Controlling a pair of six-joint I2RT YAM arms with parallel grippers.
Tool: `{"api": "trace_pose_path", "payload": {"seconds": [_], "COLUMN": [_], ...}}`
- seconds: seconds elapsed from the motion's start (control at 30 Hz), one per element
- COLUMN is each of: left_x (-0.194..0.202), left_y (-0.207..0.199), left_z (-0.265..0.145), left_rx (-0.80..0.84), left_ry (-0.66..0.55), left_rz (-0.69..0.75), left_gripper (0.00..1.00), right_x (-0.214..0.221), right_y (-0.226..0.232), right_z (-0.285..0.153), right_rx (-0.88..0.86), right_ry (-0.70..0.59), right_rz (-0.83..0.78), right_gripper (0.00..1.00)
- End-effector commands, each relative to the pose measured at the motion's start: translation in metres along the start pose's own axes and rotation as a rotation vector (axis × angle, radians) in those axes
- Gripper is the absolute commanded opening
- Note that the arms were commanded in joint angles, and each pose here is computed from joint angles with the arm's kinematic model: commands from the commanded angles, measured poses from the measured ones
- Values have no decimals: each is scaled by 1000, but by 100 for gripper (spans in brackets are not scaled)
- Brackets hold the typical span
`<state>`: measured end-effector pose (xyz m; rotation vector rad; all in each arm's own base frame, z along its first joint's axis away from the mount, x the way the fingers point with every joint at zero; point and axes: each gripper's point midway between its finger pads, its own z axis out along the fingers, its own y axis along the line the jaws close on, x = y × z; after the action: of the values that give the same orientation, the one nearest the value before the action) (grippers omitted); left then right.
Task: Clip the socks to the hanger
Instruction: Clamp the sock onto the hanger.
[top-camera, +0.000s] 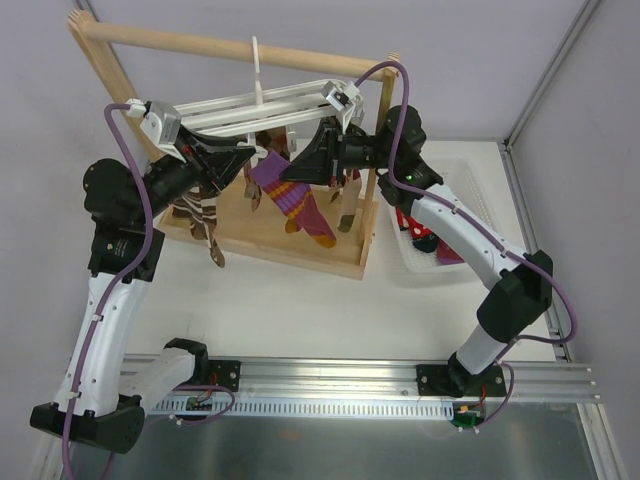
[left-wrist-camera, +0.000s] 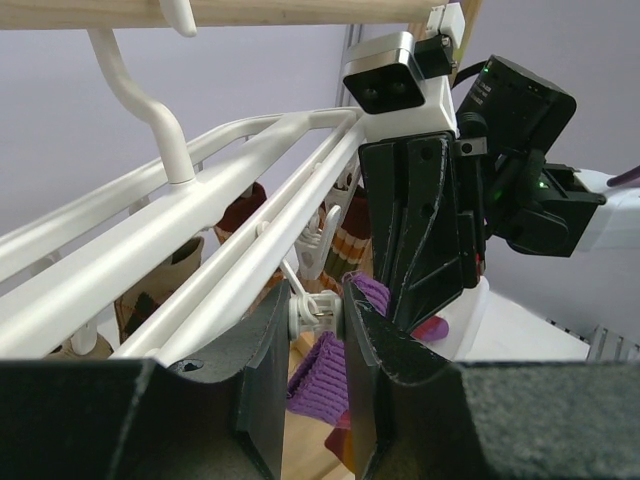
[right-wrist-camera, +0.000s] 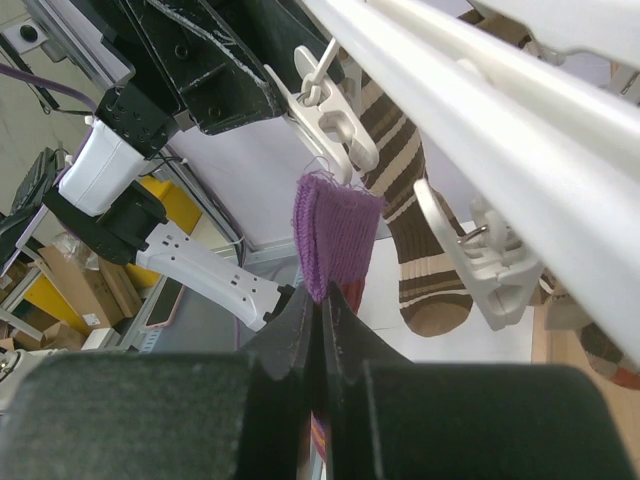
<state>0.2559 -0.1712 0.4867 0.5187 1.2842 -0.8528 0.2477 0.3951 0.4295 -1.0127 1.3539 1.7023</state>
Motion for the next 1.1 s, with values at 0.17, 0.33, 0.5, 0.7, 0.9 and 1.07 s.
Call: {"api": "trace_pose_path", "payload": {"seconds": [0.17,0.33,0.5,0.7,0.9,1.07], "left_x": [11,13,14,17,19,24], "left_y": [-45,-46,-47,-45,-45,-41], "left_z": [-11,-12,-13,-12,-13,-10], "left_rx": [218,231,237,237,235,223], "left_ry": [58,63,63,68,66,75], "left_rz": [-17,-15,-8,-14,-16,-30], "left_gripper": [16,16,16,16,17,16], "right_x": [-23,-30,-36,-44,-45,-53], "right_y": [-7,-7,-15,-22,-45,-54], "right_z": [-2,-1,2,5,1,2], "right_rx": [23,28,57,90,218,276], "right_ry": [-55,-64,-70,-78,-98,-141], "right_rz": [-73,-84,-88,-83,-60,-20], "right_gripper": [1,1,1,1,1,1]}}
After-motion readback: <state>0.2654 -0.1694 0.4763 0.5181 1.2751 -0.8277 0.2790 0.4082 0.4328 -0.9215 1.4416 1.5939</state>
